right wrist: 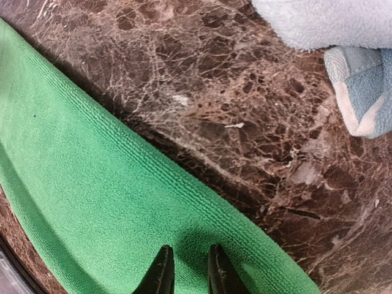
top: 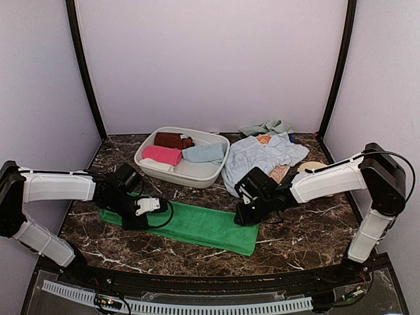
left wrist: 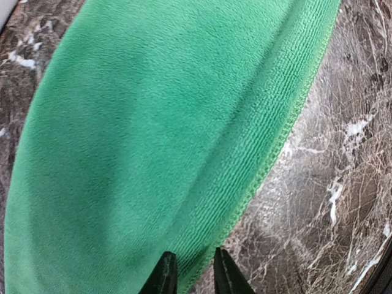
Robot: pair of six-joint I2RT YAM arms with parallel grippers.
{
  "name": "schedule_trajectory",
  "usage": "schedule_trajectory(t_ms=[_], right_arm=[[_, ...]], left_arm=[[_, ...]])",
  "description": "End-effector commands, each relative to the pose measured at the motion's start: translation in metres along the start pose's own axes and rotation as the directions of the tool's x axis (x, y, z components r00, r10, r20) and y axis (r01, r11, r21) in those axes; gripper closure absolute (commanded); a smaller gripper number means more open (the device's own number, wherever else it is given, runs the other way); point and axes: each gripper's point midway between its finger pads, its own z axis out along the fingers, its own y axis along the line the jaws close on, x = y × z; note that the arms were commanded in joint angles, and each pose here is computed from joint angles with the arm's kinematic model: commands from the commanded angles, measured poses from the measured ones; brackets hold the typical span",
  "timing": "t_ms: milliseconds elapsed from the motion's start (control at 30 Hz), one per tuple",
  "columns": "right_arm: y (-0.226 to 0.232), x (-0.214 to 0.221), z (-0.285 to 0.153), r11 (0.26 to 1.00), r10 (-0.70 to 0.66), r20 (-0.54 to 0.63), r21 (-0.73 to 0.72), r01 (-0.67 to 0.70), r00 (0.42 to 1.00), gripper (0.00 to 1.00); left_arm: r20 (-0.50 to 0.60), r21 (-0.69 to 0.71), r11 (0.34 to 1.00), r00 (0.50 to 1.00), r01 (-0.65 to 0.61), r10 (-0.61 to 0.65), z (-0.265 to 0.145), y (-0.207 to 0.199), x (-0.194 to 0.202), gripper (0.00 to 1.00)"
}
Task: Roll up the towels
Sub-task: Smooth out the towel at the center of the board.
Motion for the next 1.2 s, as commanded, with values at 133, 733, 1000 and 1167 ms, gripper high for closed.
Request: schedule_trajectory(t_ms=[133, 733, 1000, 1167], right_arm=[[-0.006, -0.006, -0.001, 1.0, 0.005, 0.01, 0.013, -0.005, 1.0, 0.81], [-0.01, -0.01, -0.008, 1.0, -0.017, 0.023, 0.019, 0.016, 1.0, 0.82], [-0.016, -0.008, -0.012, 0.999, -0.023, 0.026, 0.033, 0.022, 0.999, 0.82], [-0.019, -0.007, -0.015, 0.999, -0.029, 0.026, 0.037, 0.028, 0.999, 0.82]], left_arm=[[-0.002, 0.017, 0.999, 0.999, -0.047, 0.047, 0.008, 0.004, -0.015, 0.77], [-0.024, -0.069, 0.995, 0.997, -0.071, 0.069, 0.004, 0.023, -0.019, 0.86], [-0.073, -0.191, 0.98, 0.997, -0.048, 0.034, -0.011, 0.046, 0.015, 0.79], [0.003, -0.128, 0.991, 0.999, -0.044, 0.045, -0.039, 0.022, 0.026, 0.71]])
